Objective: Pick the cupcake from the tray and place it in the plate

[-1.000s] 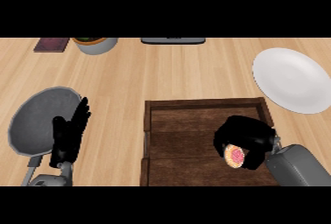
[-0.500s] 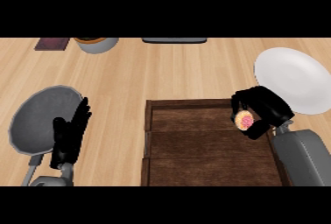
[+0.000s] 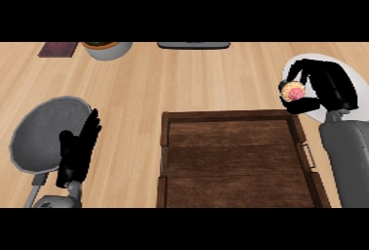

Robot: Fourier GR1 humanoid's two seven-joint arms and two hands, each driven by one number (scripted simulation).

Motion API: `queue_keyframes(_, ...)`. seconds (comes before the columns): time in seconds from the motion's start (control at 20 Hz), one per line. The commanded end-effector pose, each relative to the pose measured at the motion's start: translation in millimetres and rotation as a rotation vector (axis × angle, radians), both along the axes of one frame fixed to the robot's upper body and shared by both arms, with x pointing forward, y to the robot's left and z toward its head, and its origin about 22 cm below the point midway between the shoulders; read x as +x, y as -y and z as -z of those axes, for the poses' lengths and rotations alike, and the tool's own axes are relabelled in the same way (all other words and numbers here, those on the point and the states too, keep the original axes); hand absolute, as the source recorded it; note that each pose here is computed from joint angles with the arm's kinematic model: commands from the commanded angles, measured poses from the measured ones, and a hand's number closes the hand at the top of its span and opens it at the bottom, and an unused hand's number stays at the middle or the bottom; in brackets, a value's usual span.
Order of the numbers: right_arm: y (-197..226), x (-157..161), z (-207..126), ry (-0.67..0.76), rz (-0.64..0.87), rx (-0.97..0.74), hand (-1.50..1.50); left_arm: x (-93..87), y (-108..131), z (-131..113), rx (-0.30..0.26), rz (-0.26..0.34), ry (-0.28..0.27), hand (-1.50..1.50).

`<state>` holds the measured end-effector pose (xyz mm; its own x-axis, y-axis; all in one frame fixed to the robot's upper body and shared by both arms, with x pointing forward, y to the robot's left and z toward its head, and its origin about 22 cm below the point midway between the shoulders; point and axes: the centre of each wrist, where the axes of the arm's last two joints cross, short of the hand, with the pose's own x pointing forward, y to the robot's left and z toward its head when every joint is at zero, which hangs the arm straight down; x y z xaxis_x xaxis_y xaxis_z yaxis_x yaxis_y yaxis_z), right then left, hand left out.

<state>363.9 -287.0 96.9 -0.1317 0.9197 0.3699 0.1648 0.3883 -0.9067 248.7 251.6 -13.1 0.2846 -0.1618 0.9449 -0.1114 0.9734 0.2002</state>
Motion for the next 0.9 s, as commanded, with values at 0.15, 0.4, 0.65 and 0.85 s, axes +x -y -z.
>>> queue_keyframes(0.15,9.6,13.9,-33.3,0.122,0.219,0.068,1.5,8.4,3.7,7.1,-0.011,0.016,0.006,0.0)
queue_keyframes(0.4,53.9,27.9,-27.0,0.112,0.325,0.099,1.5,6.5,13.7,3.3,0.009,0.009,-0.01,0.0)
queue_keyframes(0.65,80.7,47.1,-27.0,0.065,0.35,0.087,1.5,8.5,7.3,15.3,0.011,0.016,0.007,0.0)
queue_keyframes(0.85,105.3,39.3,0.2,0.032,0.385,0.063,1.5,0.3,25.2,9.1,0.001,0.023,0.005,0.0)
